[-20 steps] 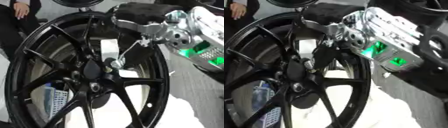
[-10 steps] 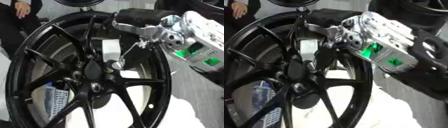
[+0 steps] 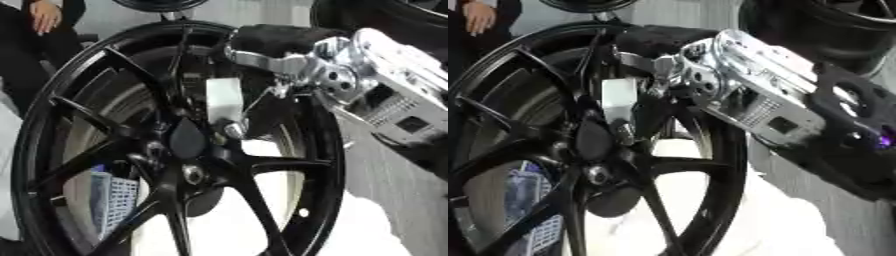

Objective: Pull the pin out of the wheel hub.

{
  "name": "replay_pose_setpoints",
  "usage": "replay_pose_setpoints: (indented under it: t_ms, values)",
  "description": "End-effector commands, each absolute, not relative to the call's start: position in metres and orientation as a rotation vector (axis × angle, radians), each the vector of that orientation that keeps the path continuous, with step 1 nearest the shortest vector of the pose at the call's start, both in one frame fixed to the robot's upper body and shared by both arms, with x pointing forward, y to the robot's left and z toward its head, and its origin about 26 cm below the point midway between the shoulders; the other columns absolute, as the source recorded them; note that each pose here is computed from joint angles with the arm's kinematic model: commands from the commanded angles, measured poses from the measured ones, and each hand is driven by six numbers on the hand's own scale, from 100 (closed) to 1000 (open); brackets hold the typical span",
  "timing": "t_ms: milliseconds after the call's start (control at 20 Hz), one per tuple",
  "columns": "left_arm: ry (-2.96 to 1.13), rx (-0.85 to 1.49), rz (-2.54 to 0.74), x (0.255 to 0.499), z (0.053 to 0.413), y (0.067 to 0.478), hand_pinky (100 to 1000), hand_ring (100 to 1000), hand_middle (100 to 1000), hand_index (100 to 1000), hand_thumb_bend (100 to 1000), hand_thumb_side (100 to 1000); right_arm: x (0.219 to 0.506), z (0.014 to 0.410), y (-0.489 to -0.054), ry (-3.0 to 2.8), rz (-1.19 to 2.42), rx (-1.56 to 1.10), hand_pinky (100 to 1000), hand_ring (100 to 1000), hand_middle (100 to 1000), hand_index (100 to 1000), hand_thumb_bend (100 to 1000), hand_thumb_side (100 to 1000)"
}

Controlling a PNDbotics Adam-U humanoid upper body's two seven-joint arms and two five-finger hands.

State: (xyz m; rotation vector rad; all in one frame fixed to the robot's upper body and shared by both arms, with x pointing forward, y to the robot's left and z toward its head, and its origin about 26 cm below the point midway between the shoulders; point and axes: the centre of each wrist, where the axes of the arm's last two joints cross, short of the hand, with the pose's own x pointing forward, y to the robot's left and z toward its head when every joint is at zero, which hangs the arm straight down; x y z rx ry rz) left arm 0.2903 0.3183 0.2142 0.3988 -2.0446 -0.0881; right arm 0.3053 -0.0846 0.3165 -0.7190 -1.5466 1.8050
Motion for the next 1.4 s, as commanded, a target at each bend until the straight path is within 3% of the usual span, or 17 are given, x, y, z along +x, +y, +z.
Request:
replay_pose_setpoints:
  t_ms: [50, 500, 800, 1150, 1400]
  values:
    - [-2.063, 0.412, -0.101, 0.2888, 0.2204, 0.3184, 879, 761, 597, 749, 100, 570, 0.3021, 0.3249, -0.0857, -1.42, 1.755, -0.679, 863, 783, 608, 751, 333, 205]
    - [-2.062, 0.415, -0.1, 0.2887, 0.2202, 0.3187, 881, 762, 598, 746, 100, 574, 0.2996, 0.3233, -0.0899, -1.405, 1.75, -0.658, 861, 752, 524, 702, 297, 134]
    - [-2.062, 0.415, -0.1, 0.2886, 0.2201, 0.3188, 882, 762, 598, 744, 100, 577, 0.3001, 0.3226, -0.0911, -1.384, 1.733, -0.637, 854, 737, 514, 707, 281, 118]
    - [-2.061, 0.416, -0.102, 0.2886, 0.2199, 0.3189, 883, 763, 599, 744, 100, 578, 0.3003, 0.3221, -0.0932, -1.375, 1.719, -0.653, 850, 761, 631, 789, 407, 206]
    - [-2.061, 0.417, -0.105, 0.2886, 0.2196, 0.3188, 884, 763, 599, 744, 100, 579, 0.3027, 0.3212, -0.0949, -1.365, 1.703, -0.703, 850, 773, 665, 806, 436, 247]
